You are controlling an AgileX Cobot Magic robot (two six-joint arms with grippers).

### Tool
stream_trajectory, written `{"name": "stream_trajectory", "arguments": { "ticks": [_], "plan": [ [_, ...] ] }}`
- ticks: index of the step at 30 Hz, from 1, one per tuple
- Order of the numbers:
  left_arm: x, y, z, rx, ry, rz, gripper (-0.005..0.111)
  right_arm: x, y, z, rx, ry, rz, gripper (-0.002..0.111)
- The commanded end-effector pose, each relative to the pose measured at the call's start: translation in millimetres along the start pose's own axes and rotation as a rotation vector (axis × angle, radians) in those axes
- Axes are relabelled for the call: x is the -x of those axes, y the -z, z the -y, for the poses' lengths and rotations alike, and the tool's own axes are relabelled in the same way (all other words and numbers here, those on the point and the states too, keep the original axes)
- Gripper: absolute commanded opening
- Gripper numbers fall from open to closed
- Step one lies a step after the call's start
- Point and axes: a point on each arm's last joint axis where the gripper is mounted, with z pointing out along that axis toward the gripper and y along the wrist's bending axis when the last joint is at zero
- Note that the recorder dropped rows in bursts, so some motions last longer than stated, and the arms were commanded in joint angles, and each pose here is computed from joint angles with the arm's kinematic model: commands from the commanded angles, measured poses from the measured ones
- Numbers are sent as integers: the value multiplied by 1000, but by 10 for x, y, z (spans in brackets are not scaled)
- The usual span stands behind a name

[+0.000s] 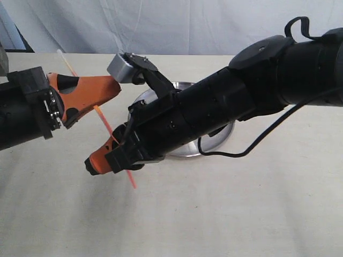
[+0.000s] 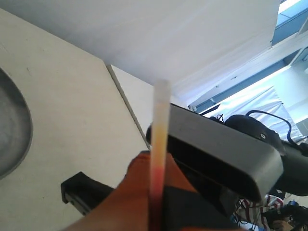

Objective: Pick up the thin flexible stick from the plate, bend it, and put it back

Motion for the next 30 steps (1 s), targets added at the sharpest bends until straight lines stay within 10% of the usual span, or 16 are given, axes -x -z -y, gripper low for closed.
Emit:
{"name": "stream_trajectory", "arguments": {
  "ticks": [1, 9, 25, 30],
  "plan": [
    [-7, 7, 77, -59, -24, -10, 0, -35, -25, 103, -36, -21, -13, 1],
    [-103, 37, -187, 222, -191, -140, 0, 53, 195, -298, 129, 45, 10, 1],
    [-40, 8, 102, -90, 10, -47, 0, 55, 144, -181, 58, 27, 23, 1],
    [-69, 7, 53, -42, -161, -76, 0, 21, 109, -209, 146, -2, -1, 1]
  ]
}}
